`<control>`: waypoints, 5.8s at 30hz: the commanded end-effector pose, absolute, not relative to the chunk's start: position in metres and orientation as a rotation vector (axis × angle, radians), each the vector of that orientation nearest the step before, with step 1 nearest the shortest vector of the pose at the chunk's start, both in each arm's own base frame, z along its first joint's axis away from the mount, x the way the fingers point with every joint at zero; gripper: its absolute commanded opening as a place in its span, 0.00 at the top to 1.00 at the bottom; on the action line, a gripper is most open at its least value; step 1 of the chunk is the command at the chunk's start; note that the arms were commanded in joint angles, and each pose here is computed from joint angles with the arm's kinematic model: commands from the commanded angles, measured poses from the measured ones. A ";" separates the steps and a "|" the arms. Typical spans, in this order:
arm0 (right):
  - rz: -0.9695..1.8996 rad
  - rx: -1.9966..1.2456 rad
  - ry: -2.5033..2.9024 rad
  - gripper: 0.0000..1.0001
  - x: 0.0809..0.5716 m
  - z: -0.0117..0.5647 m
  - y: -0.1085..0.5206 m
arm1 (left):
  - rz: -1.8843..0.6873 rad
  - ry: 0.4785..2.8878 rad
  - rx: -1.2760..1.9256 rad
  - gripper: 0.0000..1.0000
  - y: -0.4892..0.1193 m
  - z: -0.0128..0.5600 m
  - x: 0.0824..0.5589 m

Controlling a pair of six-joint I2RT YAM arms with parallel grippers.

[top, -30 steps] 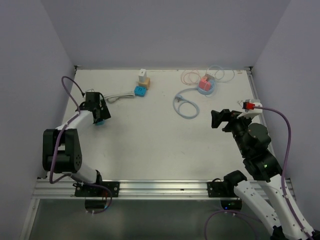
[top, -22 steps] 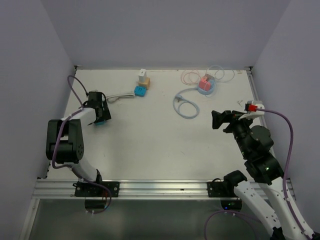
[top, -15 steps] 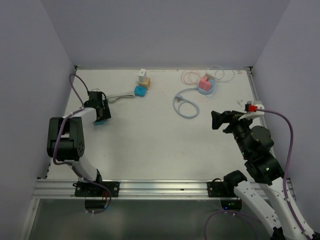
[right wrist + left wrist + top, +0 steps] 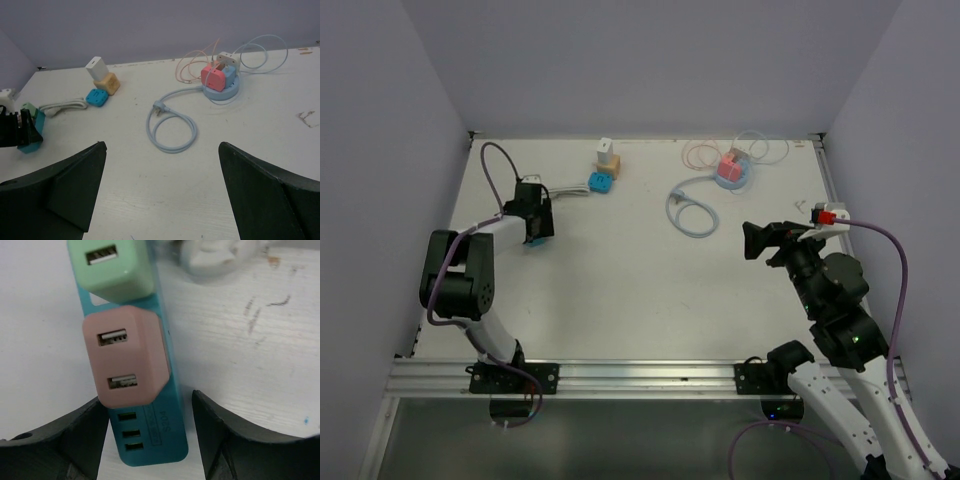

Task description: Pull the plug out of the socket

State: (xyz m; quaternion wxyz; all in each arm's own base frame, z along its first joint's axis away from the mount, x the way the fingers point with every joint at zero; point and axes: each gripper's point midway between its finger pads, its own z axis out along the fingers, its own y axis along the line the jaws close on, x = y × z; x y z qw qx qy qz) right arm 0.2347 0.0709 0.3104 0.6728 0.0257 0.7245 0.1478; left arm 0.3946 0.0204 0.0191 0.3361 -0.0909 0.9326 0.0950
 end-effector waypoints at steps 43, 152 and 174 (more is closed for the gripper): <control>0.435 -0.027 1.648 0.01 0.240 0.313 0.097 | 0.127 2.477 -0.237 1.00 -0.072 0.039 0.360; 0.661 -0.446 1.900 1.00 0.304 0.189 0.266 | -0.677 2.345 0.768 1.00 -0.308 0.049 0.217; 0.569 -0.398 1.935 1.00 0.311 0.178 0.253 | -0.660 2.323 0.703 1.00 -0.303 0.063 0.228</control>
